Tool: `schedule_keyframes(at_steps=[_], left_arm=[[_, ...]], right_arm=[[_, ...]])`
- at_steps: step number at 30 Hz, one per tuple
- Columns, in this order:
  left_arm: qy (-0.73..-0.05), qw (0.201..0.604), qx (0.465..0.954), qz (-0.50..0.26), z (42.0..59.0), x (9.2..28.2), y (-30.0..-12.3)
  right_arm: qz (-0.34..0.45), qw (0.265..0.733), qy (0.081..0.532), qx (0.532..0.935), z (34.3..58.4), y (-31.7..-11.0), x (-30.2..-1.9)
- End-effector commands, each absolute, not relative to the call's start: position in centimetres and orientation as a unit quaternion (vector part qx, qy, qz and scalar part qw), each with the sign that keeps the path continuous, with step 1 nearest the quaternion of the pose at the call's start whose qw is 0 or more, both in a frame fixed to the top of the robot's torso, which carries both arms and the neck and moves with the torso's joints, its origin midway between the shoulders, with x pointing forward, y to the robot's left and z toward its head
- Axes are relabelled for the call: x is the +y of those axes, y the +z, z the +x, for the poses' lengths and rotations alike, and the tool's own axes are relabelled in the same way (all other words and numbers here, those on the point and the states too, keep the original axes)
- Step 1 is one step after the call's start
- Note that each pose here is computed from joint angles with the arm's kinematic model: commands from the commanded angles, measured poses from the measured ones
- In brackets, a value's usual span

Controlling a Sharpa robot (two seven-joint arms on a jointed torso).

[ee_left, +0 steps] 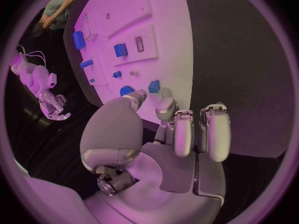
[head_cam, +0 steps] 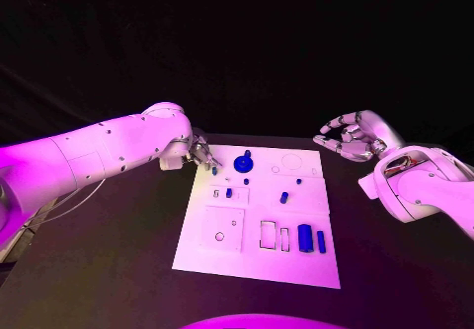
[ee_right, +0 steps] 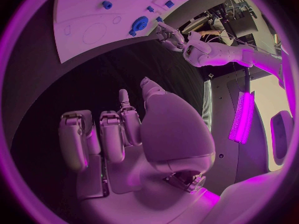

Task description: Assemble the parts on the task board

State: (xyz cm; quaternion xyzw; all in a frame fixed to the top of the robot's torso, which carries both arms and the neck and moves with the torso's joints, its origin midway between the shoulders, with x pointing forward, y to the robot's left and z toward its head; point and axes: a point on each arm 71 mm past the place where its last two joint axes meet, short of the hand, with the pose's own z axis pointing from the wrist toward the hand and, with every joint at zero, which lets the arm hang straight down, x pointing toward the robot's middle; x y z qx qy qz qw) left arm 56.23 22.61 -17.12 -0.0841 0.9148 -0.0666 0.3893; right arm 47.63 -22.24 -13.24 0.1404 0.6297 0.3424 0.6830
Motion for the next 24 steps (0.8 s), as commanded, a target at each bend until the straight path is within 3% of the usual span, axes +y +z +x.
schedule_keyframes(at_steps=[1,24], left_arm=[[-0.074,0.381,0.918,-0.078,56.14,22.27,-17.23],[-0.090,0.378,0.917,-0.088,56.07,21.96,-17.59]], right_arm=[[0.133,0.684,0.344,0.629,47.57,-13.22,-22.08],[0.131,0.685,0.344,0.629,47.59,-13.21,-22.00]])
